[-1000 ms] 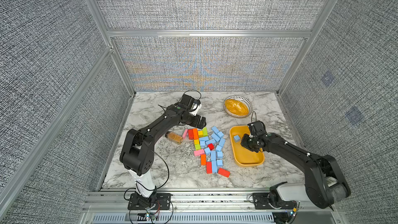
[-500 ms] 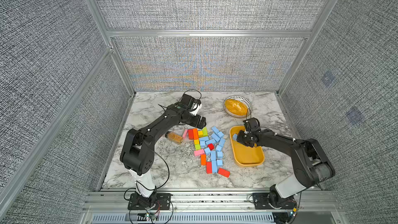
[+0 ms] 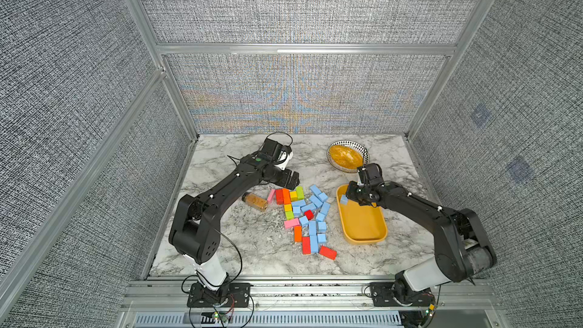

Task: Pick out the blue building blocks
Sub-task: Place the building block in the storage box, then pick up the building block from the center of the board.

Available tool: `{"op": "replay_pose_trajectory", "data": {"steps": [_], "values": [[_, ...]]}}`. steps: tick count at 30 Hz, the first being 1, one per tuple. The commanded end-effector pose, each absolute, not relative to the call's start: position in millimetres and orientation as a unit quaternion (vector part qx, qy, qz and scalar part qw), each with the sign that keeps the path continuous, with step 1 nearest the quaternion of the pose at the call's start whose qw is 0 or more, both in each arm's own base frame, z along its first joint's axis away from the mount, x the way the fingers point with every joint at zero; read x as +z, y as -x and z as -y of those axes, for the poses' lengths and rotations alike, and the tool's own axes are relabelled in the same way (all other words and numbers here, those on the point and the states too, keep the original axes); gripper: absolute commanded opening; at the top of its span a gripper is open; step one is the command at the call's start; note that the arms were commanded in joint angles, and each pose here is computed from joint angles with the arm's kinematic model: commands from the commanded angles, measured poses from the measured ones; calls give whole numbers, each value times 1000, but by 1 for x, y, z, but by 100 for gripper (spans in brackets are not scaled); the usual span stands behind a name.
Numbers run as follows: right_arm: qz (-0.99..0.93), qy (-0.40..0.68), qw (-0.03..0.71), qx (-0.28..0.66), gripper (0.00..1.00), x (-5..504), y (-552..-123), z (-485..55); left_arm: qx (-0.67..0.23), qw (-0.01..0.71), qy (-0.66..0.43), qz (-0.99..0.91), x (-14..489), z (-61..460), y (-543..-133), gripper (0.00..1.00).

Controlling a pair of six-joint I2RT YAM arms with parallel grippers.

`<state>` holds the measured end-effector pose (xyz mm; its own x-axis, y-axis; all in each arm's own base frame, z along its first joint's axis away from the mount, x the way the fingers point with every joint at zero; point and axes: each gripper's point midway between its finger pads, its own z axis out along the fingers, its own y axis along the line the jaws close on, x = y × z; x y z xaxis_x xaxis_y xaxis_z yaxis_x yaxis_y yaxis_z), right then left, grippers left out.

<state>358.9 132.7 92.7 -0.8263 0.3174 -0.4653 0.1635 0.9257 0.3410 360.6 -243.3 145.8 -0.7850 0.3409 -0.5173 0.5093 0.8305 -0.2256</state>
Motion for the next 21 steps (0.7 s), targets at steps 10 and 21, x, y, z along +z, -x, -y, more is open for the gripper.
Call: {"op": "replay_pose_trajectory", "data": {"steps": [10,21], "values": [[-955,59,260,126,47,155,-368,-242,-122,280,-160,-939,148,195,-363,100],[-973,158,165,35,54,92,-380,-245,-142,293,-45,-945,138,135,-363,100]]}}
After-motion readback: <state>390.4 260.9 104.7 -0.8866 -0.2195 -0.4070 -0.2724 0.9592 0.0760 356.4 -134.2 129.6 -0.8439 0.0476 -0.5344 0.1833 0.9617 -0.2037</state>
